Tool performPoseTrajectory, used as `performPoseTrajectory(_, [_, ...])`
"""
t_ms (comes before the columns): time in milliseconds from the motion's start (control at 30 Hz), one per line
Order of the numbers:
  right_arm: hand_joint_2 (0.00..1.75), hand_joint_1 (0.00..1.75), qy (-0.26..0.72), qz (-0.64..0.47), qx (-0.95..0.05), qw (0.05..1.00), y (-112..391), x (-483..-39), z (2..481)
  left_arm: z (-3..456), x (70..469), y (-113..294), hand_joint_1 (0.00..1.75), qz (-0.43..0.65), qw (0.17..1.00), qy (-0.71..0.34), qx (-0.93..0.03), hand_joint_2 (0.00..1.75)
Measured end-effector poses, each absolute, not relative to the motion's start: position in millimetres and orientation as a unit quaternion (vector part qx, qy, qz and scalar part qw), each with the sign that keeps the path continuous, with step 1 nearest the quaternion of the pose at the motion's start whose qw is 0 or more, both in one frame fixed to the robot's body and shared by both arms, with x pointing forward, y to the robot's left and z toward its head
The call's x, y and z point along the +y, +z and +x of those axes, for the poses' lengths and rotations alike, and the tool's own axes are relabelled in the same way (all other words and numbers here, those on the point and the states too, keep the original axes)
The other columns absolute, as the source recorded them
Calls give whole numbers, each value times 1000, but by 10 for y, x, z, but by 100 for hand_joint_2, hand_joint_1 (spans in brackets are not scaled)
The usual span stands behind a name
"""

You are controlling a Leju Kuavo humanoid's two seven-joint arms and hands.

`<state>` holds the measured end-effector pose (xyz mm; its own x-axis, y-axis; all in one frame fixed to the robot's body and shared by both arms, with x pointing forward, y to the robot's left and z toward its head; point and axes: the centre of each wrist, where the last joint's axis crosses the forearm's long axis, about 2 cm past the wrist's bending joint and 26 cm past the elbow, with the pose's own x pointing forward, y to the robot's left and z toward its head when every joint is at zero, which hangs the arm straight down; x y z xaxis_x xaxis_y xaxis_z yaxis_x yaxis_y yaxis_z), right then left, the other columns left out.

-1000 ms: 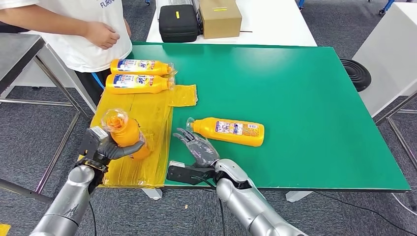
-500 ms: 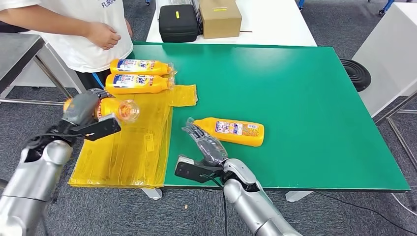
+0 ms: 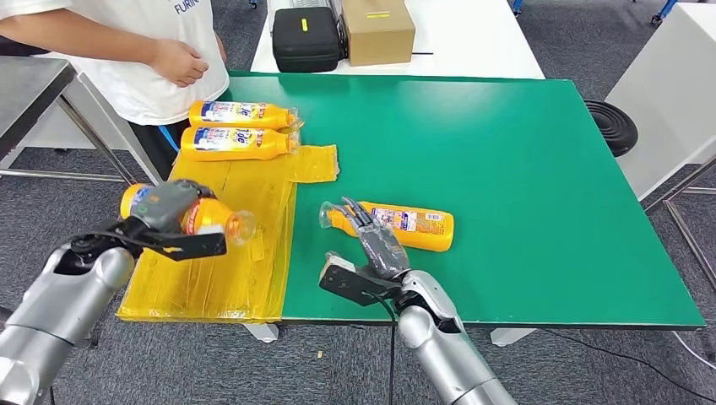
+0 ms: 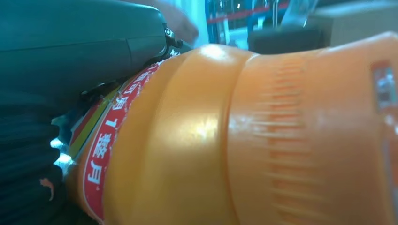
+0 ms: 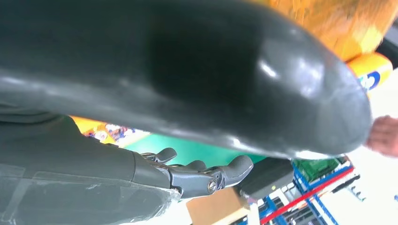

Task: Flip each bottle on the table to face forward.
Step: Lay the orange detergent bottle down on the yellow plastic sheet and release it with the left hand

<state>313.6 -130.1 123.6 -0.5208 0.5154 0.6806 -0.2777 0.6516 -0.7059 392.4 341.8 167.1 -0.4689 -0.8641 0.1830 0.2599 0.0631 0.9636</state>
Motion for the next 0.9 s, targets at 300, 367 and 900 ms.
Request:
performPoseTrajectory(300, [0,0,372,-99,-783,489,1342,-1443,3140,3841,3324,1236,175,234,479,-659,-531,175])
performPoseTrajectory(367, [0,0,366,-103,-783,491,1343,-1463,3120,3885,3289,1221,175,230,480,-666,-522,175])
performPoseTrajectory(900, [0,0,357,-112,-780,502,1264,-1541,2999,4152,3102,1294,175,196,482,-718,-463,175])
